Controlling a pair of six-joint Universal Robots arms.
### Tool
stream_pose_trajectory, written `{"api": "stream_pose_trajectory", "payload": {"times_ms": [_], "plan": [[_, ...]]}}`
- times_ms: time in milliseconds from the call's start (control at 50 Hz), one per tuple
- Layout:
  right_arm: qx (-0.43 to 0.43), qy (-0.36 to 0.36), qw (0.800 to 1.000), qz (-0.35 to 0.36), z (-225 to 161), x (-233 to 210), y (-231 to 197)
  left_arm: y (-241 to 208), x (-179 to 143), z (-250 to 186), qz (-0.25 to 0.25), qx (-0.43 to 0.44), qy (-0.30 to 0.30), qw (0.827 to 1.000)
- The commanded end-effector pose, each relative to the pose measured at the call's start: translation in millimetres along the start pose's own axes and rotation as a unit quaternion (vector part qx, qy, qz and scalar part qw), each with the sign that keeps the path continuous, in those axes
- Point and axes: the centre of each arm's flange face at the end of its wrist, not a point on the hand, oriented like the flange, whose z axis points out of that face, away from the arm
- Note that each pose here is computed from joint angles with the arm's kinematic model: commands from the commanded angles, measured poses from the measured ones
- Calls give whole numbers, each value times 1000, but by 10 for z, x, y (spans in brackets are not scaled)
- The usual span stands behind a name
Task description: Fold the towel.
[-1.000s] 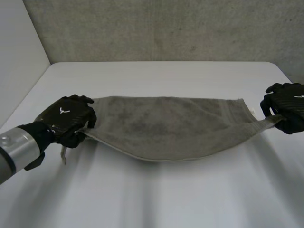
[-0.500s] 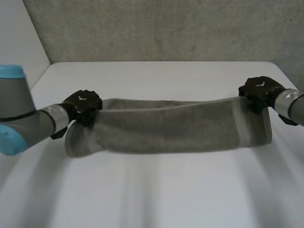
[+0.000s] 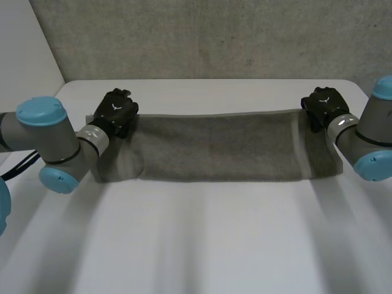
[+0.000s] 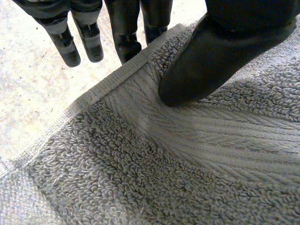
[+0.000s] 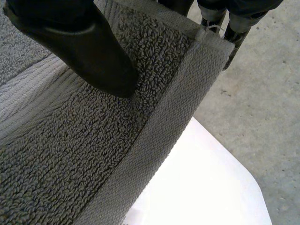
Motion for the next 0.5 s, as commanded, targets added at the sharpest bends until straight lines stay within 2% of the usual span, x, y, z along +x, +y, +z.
{"api": "stream_pose_trajectory", "payload": {"times_ms": [20, 300, 380, 500], "plan": [[8, 14, 1000, -1, 89, -4, 13, 73, 46, 56, 2, 4, 1, 1000], [9, 15, 1000, -5, 267, -87, 174, 212, 147, 147, 6, 14, -6, 1000], [13, 36, 999, -6, 261, -21, 83, 182, 136, 132, 6, 11, -16, 1000], [33, 54, 998, -6, 166, 77, -201, -126, 27, 57, 13, 27, -45, 999]]}}
